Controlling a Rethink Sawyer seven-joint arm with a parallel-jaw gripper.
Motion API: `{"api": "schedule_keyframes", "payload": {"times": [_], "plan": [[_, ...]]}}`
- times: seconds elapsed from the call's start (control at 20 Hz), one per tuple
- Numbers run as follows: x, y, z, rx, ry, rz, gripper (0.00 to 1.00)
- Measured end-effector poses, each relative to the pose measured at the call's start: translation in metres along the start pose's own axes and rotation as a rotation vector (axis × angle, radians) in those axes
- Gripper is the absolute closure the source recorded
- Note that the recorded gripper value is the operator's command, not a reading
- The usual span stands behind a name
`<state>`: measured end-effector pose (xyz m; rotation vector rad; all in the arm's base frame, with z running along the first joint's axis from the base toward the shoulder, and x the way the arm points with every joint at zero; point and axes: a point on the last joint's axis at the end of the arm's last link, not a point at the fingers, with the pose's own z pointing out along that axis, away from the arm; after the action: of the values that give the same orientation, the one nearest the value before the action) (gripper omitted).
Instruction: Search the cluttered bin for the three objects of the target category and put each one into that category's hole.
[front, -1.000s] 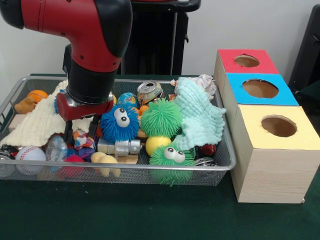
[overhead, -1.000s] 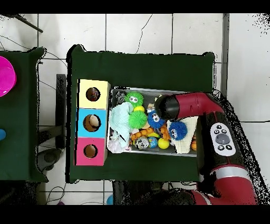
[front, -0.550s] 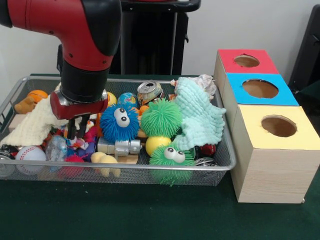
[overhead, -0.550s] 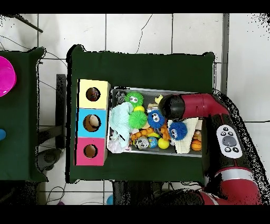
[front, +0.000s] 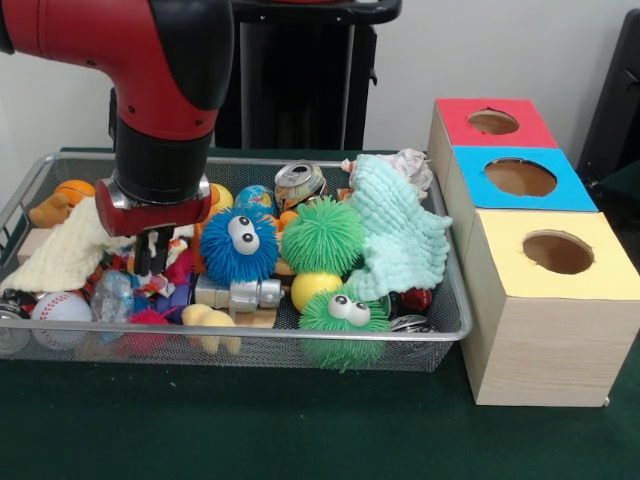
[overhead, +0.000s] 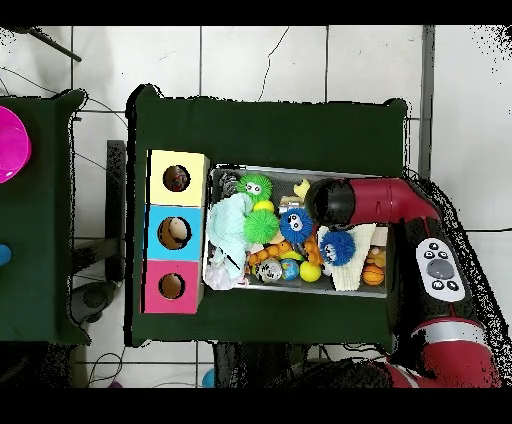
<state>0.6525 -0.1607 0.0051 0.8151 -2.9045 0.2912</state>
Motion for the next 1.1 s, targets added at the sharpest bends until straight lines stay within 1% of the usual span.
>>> {"api": "schedule_keyframes", "payload": {"times": [0.1, 0.3, 0.65, 0.7, 0.75, 0.8, 0.95, 1.0, 1.1], "plan": [[0.0, 0.0, -0.001, -0.004, 0.004, 0.002, 1.0], [0.003, 0.001, -0.01, -0.029, 0.03, 0.017, 1.0], [0.013, 0.007, -0.052, -0.127, 0.117, 0.072, 1.0], [0.015, 0.008, -0.062, -0.147, 0.138, 0.08, 1.0], [0.016, 0.008, -0.066, -0.155, 0.146, 0.083, 1.0], [0.019, 0.01, -0.079, -0.177, 0.17, 0.092, 1.0], [0.021, 0.011, -0.09, -0.191, 0.186, 0.099, 1.0], [0.022, 0.01, -0.098, -0.199, 0.193, 0.105, 1.0], [0.022, 0.01, -0.106, -0.205, 0.194, 0.112, 1.0]]}}
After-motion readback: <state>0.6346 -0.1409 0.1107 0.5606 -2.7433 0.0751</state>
